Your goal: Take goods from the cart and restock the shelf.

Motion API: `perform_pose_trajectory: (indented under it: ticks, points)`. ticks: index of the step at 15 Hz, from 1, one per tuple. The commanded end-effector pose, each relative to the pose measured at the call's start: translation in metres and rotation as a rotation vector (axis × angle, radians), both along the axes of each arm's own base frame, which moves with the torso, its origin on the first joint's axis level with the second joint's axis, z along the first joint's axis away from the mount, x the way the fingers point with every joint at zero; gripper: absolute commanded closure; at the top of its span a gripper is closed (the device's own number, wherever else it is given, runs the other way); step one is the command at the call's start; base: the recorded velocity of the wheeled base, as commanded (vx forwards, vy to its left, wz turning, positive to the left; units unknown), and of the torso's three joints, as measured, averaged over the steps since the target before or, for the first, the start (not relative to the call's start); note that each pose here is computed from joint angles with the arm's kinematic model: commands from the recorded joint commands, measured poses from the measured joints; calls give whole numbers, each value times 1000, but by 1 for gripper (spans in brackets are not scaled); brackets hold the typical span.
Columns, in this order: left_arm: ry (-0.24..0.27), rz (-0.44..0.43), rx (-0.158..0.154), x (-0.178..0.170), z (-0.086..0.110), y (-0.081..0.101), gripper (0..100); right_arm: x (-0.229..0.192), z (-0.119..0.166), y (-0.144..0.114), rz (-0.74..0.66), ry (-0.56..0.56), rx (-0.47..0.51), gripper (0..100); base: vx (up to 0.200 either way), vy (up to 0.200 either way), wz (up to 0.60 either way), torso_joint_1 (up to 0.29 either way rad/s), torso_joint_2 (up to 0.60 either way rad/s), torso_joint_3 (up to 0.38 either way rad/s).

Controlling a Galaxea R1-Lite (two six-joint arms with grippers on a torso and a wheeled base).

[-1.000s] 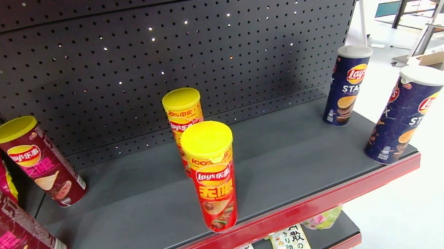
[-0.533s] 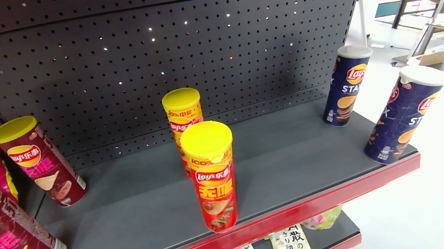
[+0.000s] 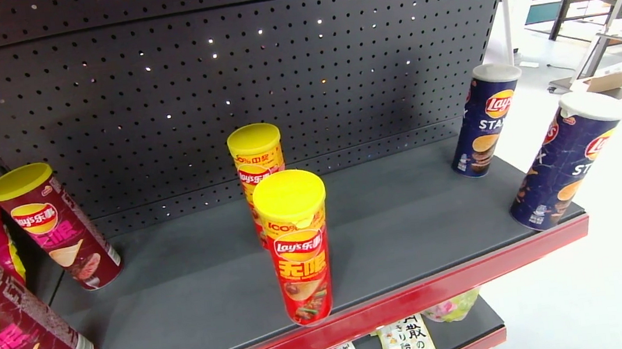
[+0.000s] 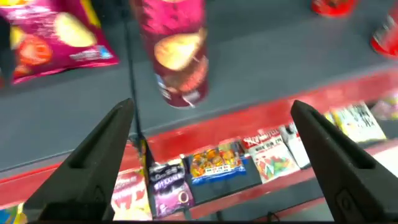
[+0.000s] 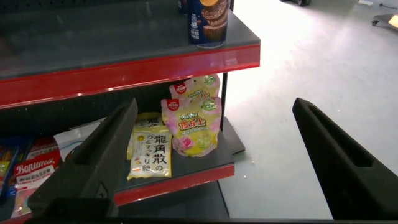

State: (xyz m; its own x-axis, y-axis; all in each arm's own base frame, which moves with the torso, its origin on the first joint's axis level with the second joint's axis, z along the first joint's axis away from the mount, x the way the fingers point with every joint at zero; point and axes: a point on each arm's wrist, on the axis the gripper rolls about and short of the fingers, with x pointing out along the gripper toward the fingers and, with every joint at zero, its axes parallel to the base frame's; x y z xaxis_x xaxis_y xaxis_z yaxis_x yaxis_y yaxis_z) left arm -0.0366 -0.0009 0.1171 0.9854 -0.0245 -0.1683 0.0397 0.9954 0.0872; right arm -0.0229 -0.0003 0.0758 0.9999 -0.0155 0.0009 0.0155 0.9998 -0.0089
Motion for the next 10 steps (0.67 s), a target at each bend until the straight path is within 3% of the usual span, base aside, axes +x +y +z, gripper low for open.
perform_pose_trajectory:
  ticks: [1,3,5,7,8,9,10]
  points:
    - [-46,-12,-3,-6,-20,0,0,0,0,0,0,-1,1,0,0,0,0,0,0,0]
    - [-38,4,-66,-2,-27,0,0,0,0,0,0,-1,3,0,0,0,0,0,0,0]
    - [-95,-23,-77,4,-31,0,0,0,0,0,-1,-1,3,0,0,0,0,0,0,0]
    - [-114,-84,-88,7,-33,-2,0,0,0,0,-1,1,3,0,0,0,0,0,0,0]
    - [-180,-89,-89,12,-37,-2,0,0,0,0,-1,1,3,0,0,0,0,0,0,0]
    - [-211,-88,-100,13,-37,-2,0,0,0,0,-1,1,3,0,0,0,0,0,0,0]
    - [-198,-72,-116,13,-37,-1,0,0,0,0,-1,1,1,0,0,0,0,0,0,0]
